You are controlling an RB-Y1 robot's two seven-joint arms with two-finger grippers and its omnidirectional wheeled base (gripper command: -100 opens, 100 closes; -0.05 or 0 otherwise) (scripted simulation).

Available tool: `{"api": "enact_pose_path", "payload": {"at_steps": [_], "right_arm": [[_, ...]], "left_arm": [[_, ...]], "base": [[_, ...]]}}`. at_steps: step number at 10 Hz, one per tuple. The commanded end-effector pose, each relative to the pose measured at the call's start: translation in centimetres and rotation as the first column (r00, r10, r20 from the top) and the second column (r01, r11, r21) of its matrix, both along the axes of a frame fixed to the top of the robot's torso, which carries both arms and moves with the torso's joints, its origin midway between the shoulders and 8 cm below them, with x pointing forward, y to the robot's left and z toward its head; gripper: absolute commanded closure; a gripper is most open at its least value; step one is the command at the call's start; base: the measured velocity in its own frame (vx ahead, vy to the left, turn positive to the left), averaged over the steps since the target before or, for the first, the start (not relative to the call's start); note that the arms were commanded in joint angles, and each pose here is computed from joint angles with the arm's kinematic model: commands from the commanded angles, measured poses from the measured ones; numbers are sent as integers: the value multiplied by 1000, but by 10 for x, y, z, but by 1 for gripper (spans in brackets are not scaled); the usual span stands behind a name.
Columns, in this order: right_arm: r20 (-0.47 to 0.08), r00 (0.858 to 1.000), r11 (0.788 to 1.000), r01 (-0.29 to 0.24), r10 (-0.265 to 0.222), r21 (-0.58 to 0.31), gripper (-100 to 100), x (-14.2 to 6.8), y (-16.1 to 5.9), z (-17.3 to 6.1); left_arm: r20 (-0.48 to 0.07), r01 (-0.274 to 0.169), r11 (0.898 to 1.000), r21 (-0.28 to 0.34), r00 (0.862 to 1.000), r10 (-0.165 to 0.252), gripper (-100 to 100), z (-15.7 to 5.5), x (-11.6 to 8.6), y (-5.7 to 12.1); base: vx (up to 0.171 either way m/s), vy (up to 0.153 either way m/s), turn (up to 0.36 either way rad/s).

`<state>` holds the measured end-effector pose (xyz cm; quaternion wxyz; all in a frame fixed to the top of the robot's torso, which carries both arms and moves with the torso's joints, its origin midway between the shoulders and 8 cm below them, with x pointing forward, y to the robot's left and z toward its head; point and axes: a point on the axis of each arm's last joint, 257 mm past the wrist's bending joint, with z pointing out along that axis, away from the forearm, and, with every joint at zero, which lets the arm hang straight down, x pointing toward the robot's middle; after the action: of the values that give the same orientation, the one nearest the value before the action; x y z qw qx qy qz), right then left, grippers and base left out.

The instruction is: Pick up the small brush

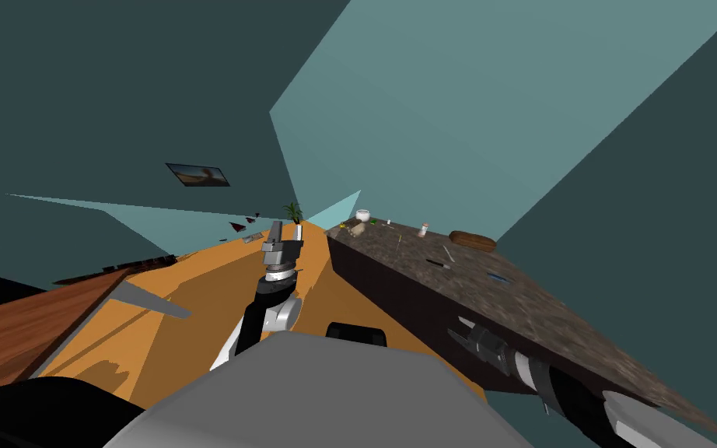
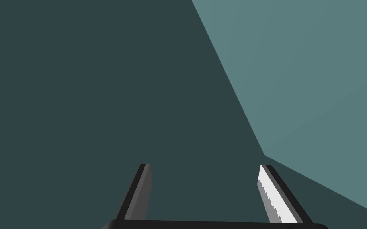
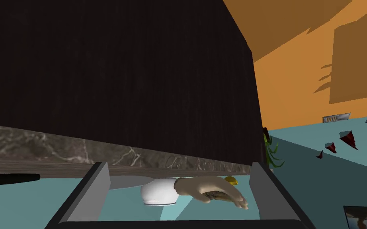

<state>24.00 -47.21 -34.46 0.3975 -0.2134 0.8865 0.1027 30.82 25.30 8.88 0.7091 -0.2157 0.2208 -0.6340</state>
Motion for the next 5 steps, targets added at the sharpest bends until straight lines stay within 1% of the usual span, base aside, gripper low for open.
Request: {"api": "enact_pose_path", "payload": {"at_steps": [1,2,3,4,5], "right_arm": [[-33,999,999,4,-6,-47,-100,-8,-23,-4],[-74,997,994,-22,14,-104,-100,-19,-40,-9],[-85,996,993,-6,-4,-120,-100,-24,-51,-10],[-131,991,983,-27,3,-183,-100,-37,-74,-14],[-176,984,971,-37,-6,-238,-100,-53,-98,-17]], "left_arm": [[0,0,1000,0,1000,0,0,0,0,0],[0,0,1000,0,1000,0,0,0,0,0],[0,0,1000,0,1000,0,0,0,0,0],[0,0,1000,0,1000,0,0,0,0,0],[0,0,1000,0,1000,0,0,0,0,0]], "base": [[3,34,95],[7,43,173],[10,31,89],[14,40,138],[26,57,305]]}}
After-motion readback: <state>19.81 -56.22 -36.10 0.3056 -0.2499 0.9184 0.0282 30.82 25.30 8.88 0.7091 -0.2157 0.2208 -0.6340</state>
